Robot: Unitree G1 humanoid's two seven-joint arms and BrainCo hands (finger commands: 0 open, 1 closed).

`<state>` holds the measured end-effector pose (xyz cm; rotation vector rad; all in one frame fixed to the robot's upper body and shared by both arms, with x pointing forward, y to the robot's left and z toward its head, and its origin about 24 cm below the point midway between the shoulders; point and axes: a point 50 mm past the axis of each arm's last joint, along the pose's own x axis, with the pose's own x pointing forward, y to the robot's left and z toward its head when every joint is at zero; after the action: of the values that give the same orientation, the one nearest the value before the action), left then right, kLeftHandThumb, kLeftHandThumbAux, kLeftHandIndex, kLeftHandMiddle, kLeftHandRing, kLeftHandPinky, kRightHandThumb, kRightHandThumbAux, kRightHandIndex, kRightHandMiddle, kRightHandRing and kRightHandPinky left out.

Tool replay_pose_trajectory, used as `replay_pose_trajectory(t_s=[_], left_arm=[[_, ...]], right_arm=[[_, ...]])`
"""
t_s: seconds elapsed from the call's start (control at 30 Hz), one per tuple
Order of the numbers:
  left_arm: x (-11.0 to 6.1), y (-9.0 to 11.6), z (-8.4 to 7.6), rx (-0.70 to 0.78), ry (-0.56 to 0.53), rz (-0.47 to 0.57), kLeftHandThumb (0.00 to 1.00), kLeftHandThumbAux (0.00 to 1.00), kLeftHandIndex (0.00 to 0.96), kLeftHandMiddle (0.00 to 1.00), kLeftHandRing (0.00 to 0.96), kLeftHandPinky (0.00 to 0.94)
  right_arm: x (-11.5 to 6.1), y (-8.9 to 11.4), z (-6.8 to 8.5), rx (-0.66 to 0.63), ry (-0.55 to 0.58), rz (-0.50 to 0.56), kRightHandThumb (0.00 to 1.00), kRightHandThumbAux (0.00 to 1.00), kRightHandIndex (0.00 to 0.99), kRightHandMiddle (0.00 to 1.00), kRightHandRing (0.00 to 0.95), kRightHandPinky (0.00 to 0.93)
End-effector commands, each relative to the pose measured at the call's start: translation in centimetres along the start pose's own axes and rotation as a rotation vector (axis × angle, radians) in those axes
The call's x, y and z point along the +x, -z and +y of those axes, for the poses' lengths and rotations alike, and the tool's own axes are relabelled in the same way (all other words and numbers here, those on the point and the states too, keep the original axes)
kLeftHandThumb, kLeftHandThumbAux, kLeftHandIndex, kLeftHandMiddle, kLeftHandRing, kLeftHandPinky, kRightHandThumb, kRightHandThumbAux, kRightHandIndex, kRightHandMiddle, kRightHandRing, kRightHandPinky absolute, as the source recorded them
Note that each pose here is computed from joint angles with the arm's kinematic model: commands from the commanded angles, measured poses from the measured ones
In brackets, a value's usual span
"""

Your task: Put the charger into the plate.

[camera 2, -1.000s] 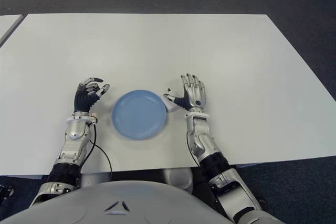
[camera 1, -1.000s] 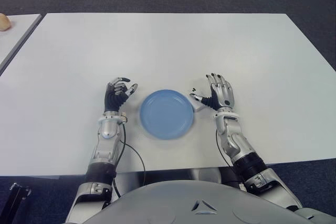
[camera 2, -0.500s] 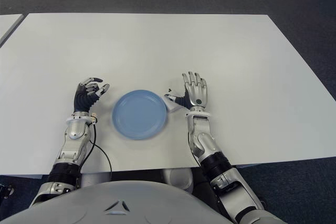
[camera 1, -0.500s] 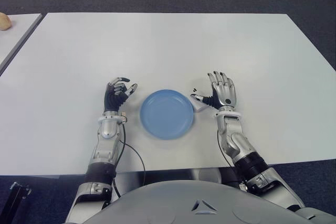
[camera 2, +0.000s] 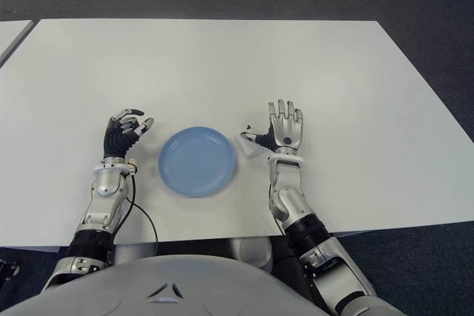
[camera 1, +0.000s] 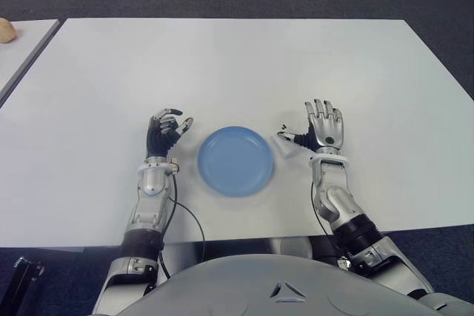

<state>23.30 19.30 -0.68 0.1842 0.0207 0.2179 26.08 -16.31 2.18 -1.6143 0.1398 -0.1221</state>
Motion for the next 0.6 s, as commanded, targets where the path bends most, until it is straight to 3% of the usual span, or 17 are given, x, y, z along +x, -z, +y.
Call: replay_pose_trajectory(t_s=[0.03,0.6], left_arm=[[-0.14,0.22,0.24,0.008,-0.013,0.01,0.707,0.721,0.437,0.787,0.776,0.755],[-0.11,0.3,0.38,0.012,-0.016,0.012,0.706,0.722,0.437,0.785,0.774,0.76]], right_arm=[[-0.63,0.97,1.4,-0.027,-0.081,0.047,0.78,0.318,0.0,0.0,0.0,0.0],[-0.42,1.59,1.12,0.008,-0.083,0.08,0.774,0.322,0.0,0.0,0.0,0.0]])
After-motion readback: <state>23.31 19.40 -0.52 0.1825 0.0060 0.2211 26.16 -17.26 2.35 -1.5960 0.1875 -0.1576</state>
